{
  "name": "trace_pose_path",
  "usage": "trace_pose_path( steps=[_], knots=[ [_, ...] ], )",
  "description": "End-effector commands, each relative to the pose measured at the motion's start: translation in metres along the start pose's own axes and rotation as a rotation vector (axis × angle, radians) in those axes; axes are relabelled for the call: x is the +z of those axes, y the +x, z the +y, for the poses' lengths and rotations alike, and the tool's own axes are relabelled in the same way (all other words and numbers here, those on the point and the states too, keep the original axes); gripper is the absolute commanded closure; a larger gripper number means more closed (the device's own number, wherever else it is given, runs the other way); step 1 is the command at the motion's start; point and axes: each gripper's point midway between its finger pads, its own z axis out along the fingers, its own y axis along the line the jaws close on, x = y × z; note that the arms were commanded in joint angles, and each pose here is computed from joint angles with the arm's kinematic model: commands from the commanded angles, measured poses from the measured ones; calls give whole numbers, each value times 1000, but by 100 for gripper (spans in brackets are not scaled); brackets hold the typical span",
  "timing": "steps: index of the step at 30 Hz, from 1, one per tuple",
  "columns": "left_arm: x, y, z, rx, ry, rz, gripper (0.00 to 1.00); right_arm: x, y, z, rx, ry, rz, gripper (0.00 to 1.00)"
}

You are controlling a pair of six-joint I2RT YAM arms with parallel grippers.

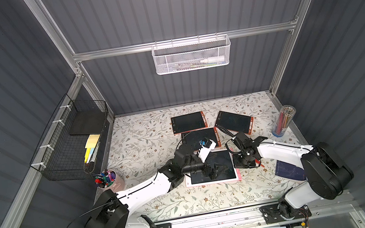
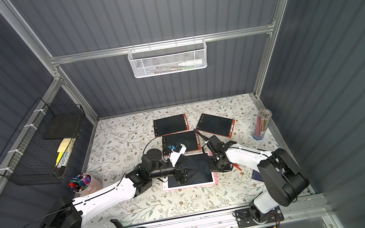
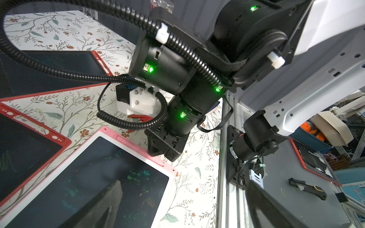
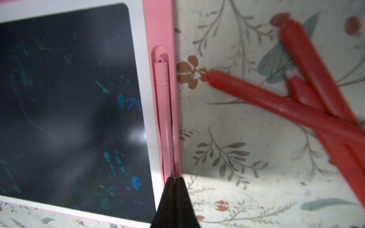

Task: Place the stylus back onto the writing tablet
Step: Adjust the stylus on the writing tablet.

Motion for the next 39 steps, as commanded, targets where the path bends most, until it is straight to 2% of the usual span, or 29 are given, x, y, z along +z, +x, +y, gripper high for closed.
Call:
trace_pose_path(
  steps=[1, 8, 16, 29, 39],
  knots=[
    [2, 3, -3, 6, 17, 2, 1, -10, 12, -2, 1, -2, 14, 95],
    [1, 2, -3, 7, 18, -1, 1, -16, 35, -4, 34, -24, 25, 100],
    [1, 2, -4, 9, 19, -3, 1, -14, 51, -4, 53, -38, 49, 100],
    [1, 1, -3, 9, 15, -5, 1, -2, 50, 5, 51, -34, 61, 100],
    [1, 1, -3, 9, 15, -4, 1, 3, 41, -2, 59, 35, 40, 100]
  ],
)
